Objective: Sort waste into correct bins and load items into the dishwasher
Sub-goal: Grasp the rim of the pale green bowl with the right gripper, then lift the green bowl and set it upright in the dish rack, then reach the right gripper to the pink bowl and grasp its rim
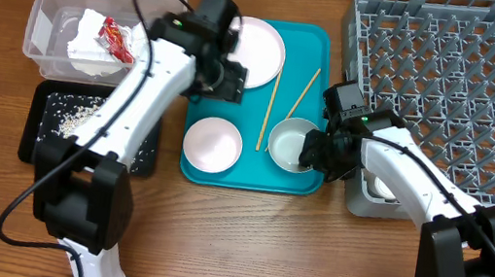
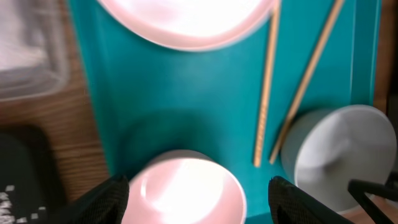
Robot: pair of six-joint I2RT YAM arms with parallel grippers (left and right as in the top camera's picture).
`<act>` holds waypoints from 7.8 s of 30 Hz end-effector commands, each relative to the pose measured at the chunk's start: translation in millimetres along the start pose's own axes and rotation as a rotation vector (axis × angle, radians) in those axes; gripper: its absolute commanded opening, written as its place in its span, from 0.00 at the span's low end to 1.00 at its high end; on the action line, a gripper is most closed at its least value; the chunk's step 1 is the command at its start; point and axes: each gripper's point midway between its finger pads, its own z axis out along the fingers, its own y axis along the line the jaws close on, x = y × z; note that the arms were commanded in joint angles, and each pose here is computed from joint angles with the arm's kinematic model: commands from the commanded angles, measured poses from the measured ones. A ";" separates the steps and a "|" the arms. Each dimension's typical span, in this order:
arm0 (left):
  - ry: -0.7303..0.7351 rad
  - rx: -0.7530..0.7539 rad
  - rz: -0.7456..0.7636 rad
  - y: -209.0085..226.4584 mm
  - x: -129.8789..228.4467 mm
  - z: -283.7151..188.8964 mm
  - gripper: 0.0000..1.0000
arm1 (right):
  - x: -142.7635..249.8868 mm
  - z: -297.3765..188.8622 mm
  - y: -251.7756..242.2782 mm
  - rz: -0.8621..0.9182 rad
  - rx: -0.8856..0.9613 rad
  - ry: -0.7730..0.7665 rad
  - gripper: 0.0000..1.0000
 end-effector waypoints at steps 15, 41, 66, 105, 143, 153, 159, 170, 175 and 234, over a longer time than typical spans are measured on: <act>-0.056 -0.045 -0.091 53.5 -23.9 -32.5 0.73 | -3.0 0.5 -0.1 0.001 0.001 -0.018 0.29; -0.123 -0.288 -0.156 120.1 -27.1 -102.5 0.80 | -8.1 1.4 2.3 0.000 -0.008 -0.037 0.25; -0.159 -0.444 -0.172 143.1 -29.5 -125.5 1.00 | -17.4 3.1 -6.9 0.014 0.048 -0.081 0.04; -0.158 -0.443 -0.172 142.8 -29.5 -125.4 1.00 | -224.0 -292.6 -47.0 -0.277 1.102 -1.071 0.04; -0.158 -0.443 -0.172 142.8 -29.5 -125.4 1.00 | -284.6 -148.1 -75.3 -0.531 1.211 -0.842 0.04; -0.158 -0.443 -0.172 142.8 -29.5 -125.4 1.00 | -274.0 -142.6 -53.5 -0.485 1.185 -0.879 0.38; -0.158 -0.443 -0.172 142.8 -29.5 -125.4 1.00 | -269.3 -139.8 -36.2 -0.493 1.166 -0.903 0.71; -0.158 -0.443 -0.172 142.8 -29.5 -125.4 1.00 | -249.1 -162.9 27.6 -0.530 1.078 -1.020 0.88; -0.158 -0.443 -0.172 142.8 -29.5 -125.4 1.00 | -240.1 -192.5 44.0 -0.460 0.965 -1.116 0.94; -0.158 -0.443 -0.172 142.8 -29.5 -125.4 1.00 | 2.5 35.9 123.6 0.079 -0.097 -0.033 0.33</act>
